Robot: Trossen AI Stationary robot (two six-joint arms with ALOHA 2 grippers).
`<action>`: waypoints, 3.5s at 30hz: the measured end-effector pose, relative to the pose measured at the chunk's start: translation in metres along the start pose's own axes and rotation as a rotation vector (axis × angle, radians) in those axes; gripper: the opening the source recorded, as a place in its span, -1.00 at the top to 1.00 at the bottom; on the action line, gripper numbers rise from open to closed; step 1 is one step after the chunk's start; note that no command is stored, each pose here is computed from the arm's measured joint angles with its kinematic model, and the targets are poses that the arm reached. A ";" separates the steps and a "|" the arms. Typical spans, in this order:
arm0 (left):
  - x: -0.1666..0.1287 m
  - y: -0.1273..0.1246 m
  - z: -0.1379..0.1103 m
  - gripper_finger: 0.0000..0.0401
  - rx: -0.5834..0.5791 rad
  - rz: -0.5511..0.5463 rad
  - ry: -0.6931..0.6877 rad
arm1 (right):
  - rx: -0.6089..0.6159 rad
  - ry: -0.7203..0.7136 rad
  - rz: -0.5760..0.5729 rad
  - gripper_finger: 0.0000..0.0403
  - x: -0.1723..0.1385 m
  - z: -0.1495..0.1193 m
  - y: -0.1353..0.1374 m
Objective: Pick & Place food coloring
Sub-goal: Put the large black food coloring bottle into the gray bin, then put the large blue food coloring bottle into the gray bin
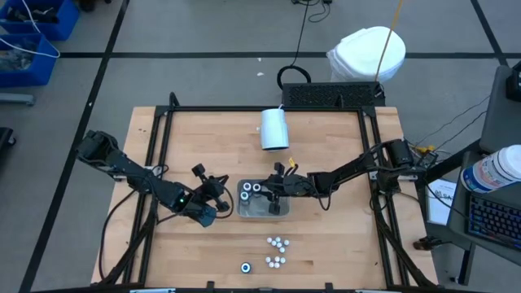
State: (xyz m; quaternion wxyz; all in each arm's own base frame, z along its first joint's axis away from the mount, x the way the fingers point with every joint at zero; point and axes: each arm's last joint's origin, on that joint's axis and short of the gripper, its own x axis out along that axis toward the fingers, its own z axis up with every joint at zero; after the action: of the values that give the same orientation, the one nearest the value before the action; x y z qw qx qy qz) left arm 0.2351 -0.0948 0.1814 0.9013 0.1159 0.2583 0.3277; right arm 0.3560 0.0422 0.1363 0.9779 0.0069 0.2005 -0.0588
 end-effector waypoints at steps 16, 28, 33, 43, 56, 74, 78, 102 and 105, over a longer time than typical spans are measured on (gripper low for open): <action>0.000 -0.001 0.000 0.88 -0.006 -0.033 0.014 | 0.006 -0.021 0.008 -0.05 -0.009 0.011 -0.001; -0.001 -0.002 -0.001 0.88 -0.017 -0.058 0.025 | -0.101 -0.006 0.047 -0.08 -0.051 0.046 0.003; -0.001 -0.002 0.000 0.88 -0.042 -0.058 0.025 | -0.149 0.066 0.088 0.10 -0.094 0.063 0.003; -0.006 -0.005 -0.001 0.88 -0.053 -0.071 0.013 | -0.137 -0.138 0.224 0.94 -0.170 0.046 -0.017; -0.010 -0.007 -0.002 0.88 -0.073 -0.087 0.004 | -0.034 -0.225 0.137 1.00 -0.216 -0.016 -0.042; -0.018 -0.012 -0.002 0.88 -0.080 -0.124 -0.016 | -0.084 -0.367 0.193 1.00 -0.226 -0.051 -0.047; -0.021 -0.014 -0.002 0.88 -0.074 -0.134 -0.020 | -0.059 -0.367 0.205 1.00 -0.228 -0.053 -0.047; -0.105 -0.102 0.128 0.94 0.149 -0.715 -0.090 | -0.063 -0.363 0.241 1.00 -0.226 -0.064 -0.046; -0.113 -0.124 0.134 0.90 0.140 -0.720 -0.028 | -0.064 -0.363 0.241 1.00 -0.226 -0.064 -0.046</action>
State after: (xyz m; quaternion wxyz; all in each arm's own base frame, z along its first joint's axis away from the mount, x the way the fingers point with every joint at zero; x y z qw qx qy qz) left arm 0.3000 -0.2678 0.2912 0.9523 0.0835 0.2919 -0.0305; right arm 0.1191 0.0248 0.1671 0.9976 -0.0108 0.0206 0.0647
